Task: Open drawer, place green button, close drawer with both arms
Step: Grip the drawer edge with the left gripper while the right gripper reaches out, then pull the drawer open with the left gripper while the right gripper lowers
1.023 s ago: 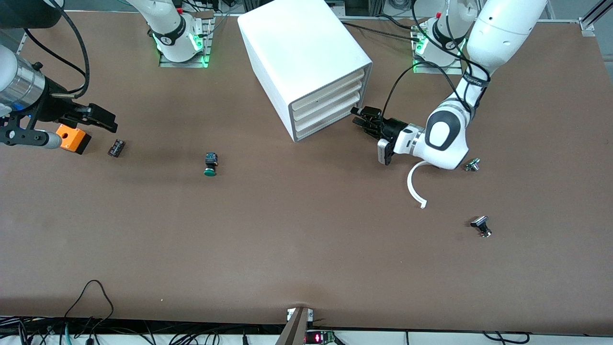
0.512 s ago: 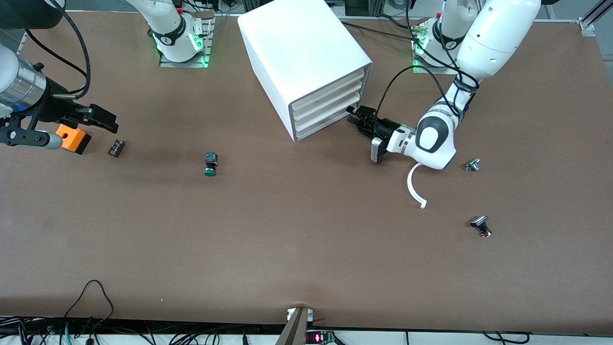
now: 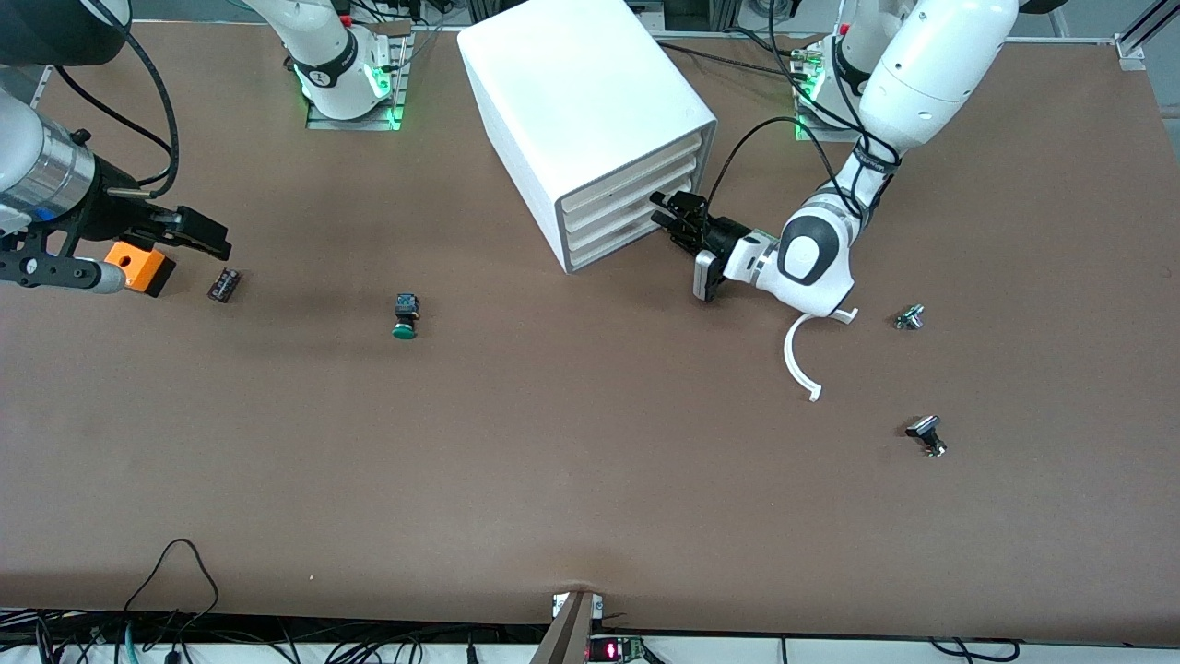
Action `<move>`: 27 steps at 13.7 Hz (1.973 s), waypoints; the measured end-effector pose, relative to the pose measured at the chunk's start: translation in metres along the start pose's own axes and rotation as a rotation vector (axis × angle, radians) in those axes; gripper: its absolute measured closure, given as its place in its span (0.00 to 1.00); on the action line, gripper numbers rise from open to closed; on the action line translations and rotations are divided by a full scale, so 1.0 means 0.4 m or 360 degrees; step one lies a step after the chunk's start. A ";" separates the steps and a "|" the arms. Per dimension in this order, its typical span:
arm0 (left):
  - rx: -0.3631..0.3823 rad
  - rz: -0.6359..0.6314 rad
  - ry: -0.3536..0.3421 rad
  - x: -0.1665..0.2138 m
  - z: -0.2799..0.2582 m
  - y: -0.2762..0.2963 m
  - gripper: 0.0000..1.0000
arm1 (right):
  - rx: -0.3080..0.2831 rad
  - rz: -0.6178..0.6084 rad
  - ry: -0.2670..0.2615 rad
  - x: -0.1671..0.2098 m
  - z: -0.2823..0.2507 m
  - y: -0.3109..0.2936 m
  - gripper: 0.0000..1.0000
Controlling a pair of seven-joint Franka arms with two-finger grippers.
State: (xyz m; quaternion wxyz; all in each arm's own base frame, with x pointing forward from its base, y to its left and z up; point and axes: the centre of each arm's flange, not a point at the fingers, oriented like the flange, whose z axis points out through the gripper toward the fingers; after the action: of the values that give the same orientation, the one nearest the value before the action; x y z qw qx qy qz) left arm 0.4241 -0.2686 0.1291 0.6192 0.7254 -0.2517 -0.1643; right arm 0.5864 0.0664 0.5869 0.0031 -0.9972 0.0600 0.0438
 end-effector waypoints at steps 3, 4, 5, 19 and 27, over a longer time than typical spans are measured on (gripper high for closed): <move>0.0047 -0.0002 0.0013 -0.001 -0.003 -0.010 0.43 | 0.0000 0.0005 -0.0001 0.002 0.003 0.000 0.00; 0.0053 -0.0005 0.0010 -0.003 0.001 -0.012 0.43 | -0.0001 0.0012 -0.0007 0.004 0.008 -0.001 0.00; 0.0054 -0.0008 0.0006 -0.006 0.004 -0.014 0.44 | -0.0003 0.0018 -0.0017 0.008 0.019 -0.002 0.00; 0.0026 0.0092 -0.0033 -0.043 0.045 -0.030 0.87 | -0.0074 -0.0057 -0.0185 -0.024 0.509 -0.202 0.00; 0.0103 0.0112 0.0031 -0.003 -0.047 -0.038 0.87 | -0.0068 -0.0188 -0.0123 -0.129 0.804 -0.276 0.00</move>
State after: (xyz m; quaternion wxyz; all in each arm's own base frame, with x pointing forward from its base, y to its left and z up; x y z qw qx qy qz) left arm 0.4359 -0.2508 0.1175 0.6032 0.7374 -0.2761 -0.1272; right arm 0.5204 0.1860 0.2711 -0.0134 -0.9964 0.0000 0.0831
